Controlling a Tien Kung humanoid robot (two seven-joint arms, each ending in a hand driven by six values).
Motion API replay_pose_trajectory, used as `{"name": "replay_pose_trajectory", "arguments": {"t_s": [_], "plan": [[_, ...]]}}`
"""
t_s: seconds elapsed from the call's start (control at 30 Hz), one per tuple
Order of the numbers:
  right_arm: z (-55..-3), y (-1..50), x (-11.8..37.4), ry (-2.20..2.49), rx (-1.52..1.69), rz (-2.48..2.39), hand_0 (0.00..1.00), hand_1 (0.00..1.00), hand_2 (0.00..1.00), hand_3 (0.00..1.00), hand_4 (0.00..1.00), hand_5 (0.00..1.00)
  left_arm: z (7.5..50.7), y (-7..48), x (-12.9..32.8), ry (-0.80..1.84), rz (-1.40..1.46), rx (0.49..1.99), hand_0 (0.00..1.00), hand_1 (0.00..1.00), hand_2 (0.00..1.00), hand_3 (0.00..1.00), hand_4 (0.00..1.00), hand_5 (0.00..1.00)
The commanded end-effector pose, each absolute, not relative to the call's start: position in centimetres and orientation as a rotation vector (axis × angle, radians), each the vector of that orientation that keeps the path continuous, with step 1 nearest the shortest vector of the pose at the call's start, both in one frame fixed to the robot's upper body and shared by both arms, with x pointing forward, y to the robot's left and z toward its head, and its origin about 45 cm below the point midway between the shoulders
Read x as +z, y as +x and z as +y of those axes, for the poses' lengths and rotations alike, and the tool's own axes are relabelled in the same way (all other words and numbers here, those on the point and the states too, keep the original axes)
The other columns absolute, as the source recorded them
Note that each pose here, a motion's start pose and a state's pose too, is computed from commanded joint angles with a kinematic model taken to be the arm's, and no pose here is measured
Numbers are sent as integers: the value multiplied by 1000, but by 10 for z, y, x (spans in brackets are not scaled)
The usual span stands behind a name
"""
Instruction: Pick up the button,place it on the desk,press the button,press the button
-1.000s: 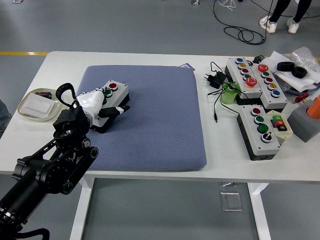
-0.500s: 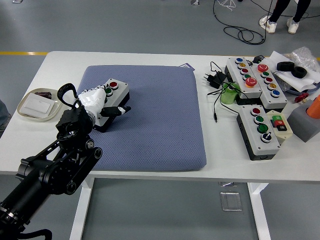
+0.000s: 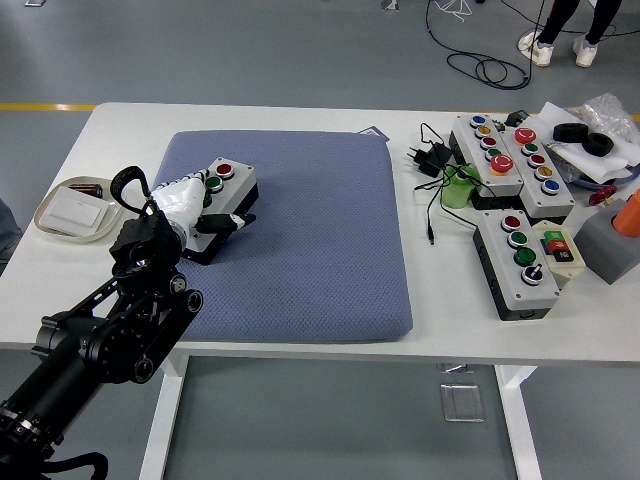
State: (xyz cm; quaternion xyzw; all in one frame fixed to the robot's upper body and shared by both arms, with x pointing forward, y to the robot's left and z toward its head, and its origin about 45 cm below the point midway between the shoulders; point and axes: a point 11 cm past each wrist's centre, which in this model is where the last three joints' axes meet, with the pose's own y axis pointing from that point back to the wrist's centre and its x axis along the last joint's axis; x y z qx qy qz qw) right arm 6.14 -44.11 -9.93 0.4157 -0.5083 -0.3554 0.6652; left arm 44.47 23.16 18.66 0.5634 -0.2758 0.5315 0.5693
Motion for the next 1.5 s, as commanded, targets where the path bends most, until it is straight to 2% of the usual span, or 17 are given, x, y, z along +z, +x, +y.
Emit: {"name": "replay_pose_trajectory", "arguments": {"t_s": [0.47,0.5,0.67,0.7,0.87,0.9,1.07,1.1,1.47,1.5], "plan": [[-441,62,-99,940,-802,-1149,644,639,671,584,387,244,247,448,182,1370,-603,1290,941,998,998,998,998,753],[-441,62,-99,939,-802,-1150,644,640,672,583,387,244,248,448,182,1368,-602,1302,883,998,998,998,998,688],[-441,62,-99,939,-802,-1148,644,640,672,583,387,244,252,448,183,1367,-593,1330,883,998,998,998,998,688],[-441,61,-99,939,-802,-1148,643,640,672,583,386,243,252,448,183,1367,-593,1331,812,965,998,998,998,665],[-441,62,-99,939,-802,-1149,643,640,672,583,386,243,253,449,182,1370,-591,1336,812,965,998,998,998,665],[-441,62,-99,939,-802,-1149,644,640,671,583,386,242,253,449,182,1371,-591,1335,696,885,998,998,998,656],[-441,62,-99,940,-802,-1149,644,640,671,583,386,242,250,447,180,1370,-600,1322,696,885,998,998,998,656],[-441,62,-99,940,-802,-1149,644,641,671,583,387,241,249,447,180,1367,-604,1319,620,823,998,998,998,685],[-441,61,-99,939,-800,-1144,643,639,671,583,387,241,243,448,187,1341,-625,1320,617,823,998,998,998,708],[-442,60,-99,938,-801,-1144,644,640,672,583,387,240,244,448,186,1347,-622,1317,523,713,961,998,998,687]]}}
